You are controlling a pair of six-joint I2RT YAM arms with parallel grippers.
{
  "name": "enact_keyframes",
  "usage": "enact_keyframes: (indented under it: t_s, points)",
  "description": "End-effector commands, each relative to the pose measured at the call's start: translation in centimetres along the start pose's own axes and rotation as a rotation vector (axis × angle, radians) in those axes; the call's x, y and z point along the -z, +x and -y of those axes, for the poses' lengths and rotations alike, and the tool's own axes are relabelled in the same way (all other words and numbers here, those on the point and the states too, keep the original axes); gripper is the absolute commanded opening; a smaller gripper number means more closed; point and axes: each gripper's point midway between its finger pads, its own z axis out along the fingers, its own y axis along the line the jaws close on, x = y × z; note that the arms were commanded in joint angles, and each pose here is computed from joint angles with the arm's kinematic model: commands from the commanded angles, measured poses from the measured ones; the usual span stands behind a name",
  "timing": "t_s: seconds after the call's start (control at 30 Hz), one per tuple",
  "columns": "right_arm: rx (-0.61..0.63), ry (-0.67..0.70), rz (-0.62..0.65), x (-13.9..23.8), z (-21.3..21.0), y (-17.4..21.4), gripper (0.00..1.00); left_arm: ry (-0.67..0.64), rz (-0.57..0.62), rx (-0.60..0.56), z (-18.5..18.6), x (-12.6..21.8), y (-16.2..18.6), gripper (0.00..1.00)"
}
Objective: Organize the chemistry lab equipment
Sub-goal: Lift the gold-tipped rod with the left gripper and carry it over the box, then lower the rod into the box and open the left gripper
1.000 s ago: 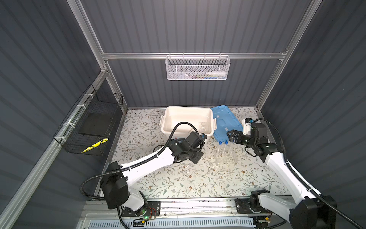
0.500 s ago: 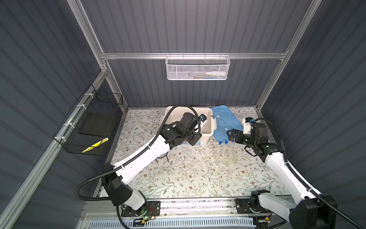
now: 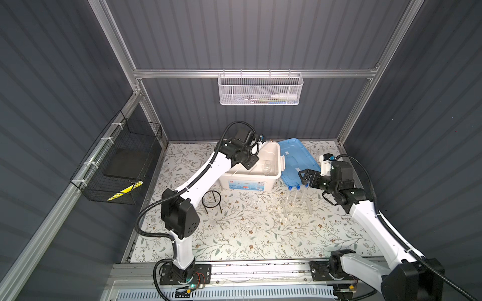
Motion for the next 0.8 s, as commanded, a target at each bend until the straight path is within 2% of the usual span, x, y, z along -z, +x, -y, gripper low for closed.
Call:
enact_keyframes:
  t_s: [0.0, 0.47, 0.77]
  points:
    - [0.023, -0.001, -0.003, 0.2, 0.0, 0.0, 0.99, 0.033, -0.019, -0.056, -0.7, -0.1, 0.2, 0.0]
    - [0.027, 0.023, -0.031, -0.4, 0.6, 0.6, 0.99, 0.082, -0.083, -0.044, -1.8, -6.3, 2.3, 0.0]
    - [0.023, 0.04, -0.059, -1.5, 1.1, 0.9, 0.99, 0.136, -0.139, -0.026, -0.7, -10.4, 4.3, 0.0]
